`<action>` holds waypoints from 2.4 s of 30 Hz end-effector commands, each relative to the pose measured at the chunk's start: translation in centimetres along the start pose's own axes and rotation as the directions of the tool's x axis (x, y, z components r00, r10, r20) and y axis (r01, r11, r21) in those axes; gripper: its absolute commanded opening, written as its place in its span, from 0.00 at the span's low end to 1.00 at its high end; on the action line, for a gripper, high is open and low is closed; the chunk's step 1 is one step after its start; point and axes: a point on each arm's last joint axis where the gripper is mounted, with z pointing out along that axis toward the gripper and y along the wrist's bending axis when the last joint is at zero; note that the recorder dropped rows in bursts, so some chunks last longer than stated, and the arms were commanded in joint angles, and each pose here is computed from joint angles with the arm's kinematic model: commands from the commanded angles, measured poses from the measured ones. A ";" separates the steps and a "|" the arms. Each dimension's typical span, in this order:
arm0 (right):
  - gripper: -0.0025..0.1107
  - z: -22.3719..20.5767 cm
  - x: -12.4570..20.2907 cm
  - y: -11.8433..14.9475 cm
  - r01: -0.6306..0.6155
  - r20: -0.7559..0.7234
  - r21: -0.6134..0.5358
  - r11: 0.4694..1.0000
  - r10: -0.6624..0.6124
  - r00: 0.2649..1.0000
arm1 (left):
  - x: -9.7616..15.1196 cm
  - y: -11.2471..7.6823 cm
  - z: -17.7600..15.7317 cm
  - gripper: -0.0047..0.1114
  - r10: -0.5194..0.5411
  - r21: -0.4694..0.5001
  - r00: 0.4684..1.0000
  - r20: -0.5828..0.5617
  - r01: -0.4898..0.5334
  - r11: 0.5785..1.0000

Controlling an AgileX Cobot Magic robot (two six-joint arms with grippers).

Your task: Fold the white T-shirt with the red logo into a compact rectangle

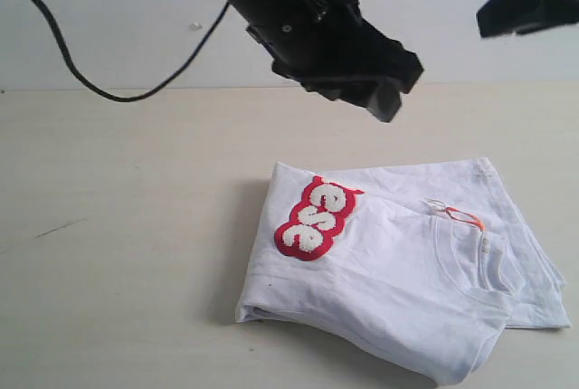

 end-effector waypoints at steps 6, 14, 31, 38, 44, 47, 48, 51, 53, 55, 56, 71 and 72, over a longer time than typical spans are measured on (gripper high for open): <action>0.45 9.1 5.6 -6.8 -0.207 -0.319 0.141 0.968 0.242 0.916 | 3.6 5.3 -6.6 0.56 -0.098 -0.168 0.995 0.029 0.102 0.980; 0.45 14.3 9.9 -9.8 -0.303 -0.498 0.185 0.935 0.355 0.791 | 8.8 10.7 -11.7 0.43 -0.235 -0.284 0.962 0.138 0.266 0.921; 0.38 19.0 11.9 -11.1 -0.320 -0.565 0.157 0.934 0.351 0.747 | 9.8 11.2 -12.4 0.43 -0.283 -0.192 0.933 0.220 0.326 0.926; 0.02 18.0 8.9 -10.0 -0.267 -0.559 -0.036 0.963 0.202 0.804 | 9.7 11.2 -12.4 0.43 -0.284 -0.191 0.933 0.222 0.327 0.925; 0.02 14.6 3.5 -10.0 -0.094 -0.294 0.000 0.996 0.090 0.952 | 9.7 11.2 -12.4 0.43 -0.283 -0.192 0.931 0.232 0.329 0.925; 0.02 13.4 1.9 -10.5 -0.031 -0.167 0.091 0.995 0.046 0.985 | 9.5 11.3 -12.4 0.43 -0.276 -0.197 0.928 0.251 0.328 0.924; 0.02 13.5 1.8 -10.8 -0.022 -0.148 0.116 0.993 0.039 0.988 | 9.5 11.3 -12.5 0.43 -0.275 -0.199 0.927 0.255 0.328 0.923; 0.05 14.8 2.7 -11.1 -0.037 -0.200 0.101 0.994 0.057 0.978 | 9.5 11.3 -12.5 0.43 -0.275 -0.199 0.927 0.255 0.328 0.923; 0.12 15.8 3.3 -11.4 -0.051 -0.238 0.090 0.995 0.071 0.969 | 9.5 11.3 -12.5 0.43 -0.275 -0.199 0.927 0.255 0.328 0.923; 0.21 16.5 3.9 -11.6 -0.083 -0.261 0.098 0.992 0.106 0.959 | 9.5 11.3 -12.4 0.43 -0.275 -0.198 0.928 0.252 0.328 0.924; 0.30 16.5 3.9 -11.9 -0.080 -0.263 0.123 0.989 0.111 0.958 | 9.6 11.3 -12.4 0.43 -0.278 -0.195 0.929 0.243 0.328 0.924; 0.57 22.4 7.8 -12.7 -0.240 -0.375 0.049 0.970 0.240 0.895 | 11.2 11.3 -8.9 0.43 -0.291 -0.139 0.941 0.170 0.316 0.939; 0.57 22.5 8.0 -12.9 -0.228 -0.385 0.053 0.972 0.230 0.894 | 11.2 11.3 -8.9 0.43 -0.291 -0.139 0.941 0.170 0.316 0.939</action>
